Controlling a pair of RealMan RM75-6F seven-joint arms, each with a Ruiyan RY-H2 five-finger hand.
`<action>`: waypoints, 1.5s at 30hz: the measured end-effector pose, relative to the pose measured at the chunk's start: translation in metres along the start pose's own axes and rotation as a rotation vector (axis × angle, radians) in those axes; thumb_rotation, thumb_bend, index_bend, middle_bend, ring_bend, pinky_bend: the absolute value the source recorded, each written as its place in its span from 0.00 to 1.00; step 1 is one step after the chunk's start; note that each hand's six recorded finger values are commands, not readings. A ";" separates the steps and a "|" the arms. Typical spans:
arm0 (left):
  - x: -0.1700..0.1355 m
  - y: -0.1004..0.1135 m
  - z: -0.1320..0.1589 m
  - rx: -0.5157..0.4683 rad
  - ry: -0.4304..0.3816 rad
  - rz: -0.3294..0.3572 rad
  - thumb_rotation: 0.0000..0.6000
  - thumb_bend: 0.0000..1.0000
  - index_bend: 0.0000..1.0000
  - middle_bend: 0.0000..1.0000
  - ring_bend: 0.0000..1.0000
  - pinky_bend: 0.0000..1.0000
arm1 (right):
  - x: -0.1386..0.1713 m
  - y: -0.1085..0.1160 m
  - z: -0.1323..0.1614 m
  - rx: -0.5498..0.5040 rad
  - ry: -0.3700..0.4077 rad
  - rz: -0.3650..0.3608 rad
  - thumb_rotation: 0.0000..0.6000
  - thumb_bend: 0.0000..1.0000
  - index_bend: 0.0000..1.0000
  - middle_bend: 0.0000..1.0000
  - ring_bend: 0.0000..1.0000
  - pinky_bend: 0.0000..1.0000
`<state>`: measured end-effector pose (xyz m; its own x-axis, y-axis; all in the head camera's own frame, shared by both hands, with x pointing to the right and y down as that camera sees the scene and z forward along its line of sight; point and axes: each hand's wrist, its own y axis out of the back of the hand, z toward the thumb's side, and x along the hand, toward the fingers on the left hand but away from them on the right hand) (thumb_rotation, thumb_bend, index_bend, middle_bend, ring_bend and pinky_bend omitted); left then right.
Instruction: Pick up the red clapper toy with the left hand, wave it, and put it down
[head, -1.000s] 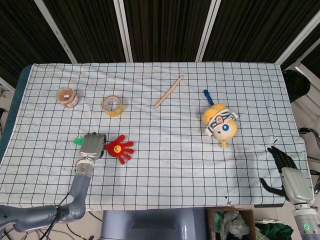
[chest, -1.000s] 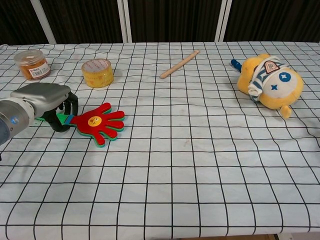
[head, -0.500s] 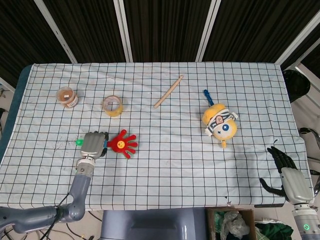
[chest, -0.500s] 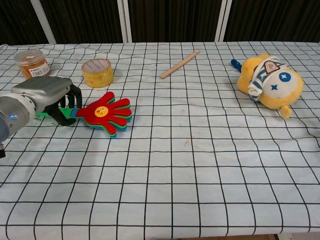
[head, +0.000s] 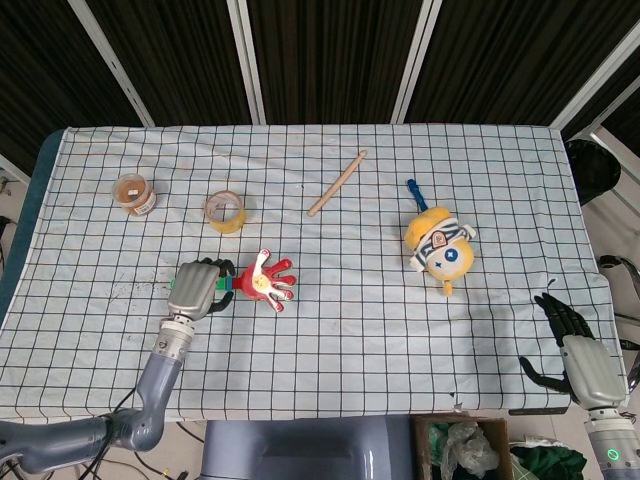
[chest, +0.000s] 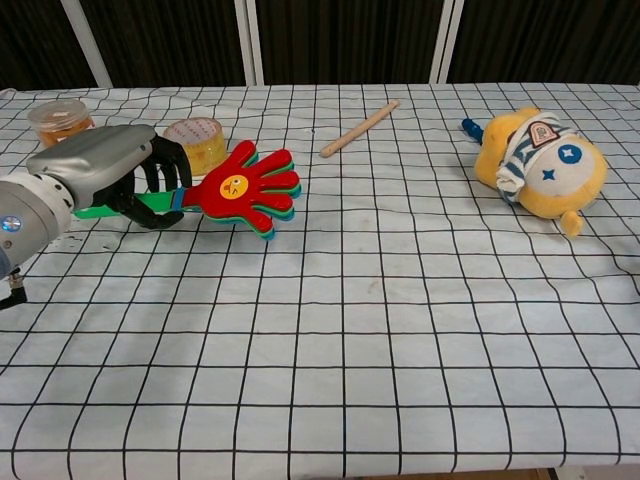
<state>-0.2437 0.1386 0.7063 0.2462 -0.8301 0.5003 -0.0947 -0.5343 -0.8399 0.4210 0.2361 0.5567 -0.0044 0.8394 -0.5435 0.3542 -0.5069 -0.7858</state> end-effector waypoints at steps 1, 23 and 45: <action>0.000 0.001 0.000 -0.001 -0.004 0.001 1.00 0.62 0.51 0.54 0.42 0.55 | 0.000 0.000 0.000 0.001 0.000 0.000 1.00 0.29 0.00 0.00 0.00 0.06; -0.007 0.005 0.008 -0.062 -0.067 0.028 1.00 0.74 0.60 0.80 0.74 0.92 | 0.000 0.001 0.000 -0.001 0.000 -0.001 1.00 0.29 0.00 0.00 0.00 0.06; -0.033 0.060 0.046 -0.276 -0.315 0.288 1.00 0.74 0.64 0.85 0.79 0.98 | 0.000 0.000 -0.001 -0.001 -0.003 0.001 1.00 0.28 0.00 0.00 0.00 0.06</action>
<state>-0.2132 0.1410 0.6299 0.4479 -0.8841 0.1330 -0.4424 -0.3485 -0.8264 0.4219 0.2362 0.5568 -0.0070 0.8381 -0.5454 0.3548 -0.5079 -0.7850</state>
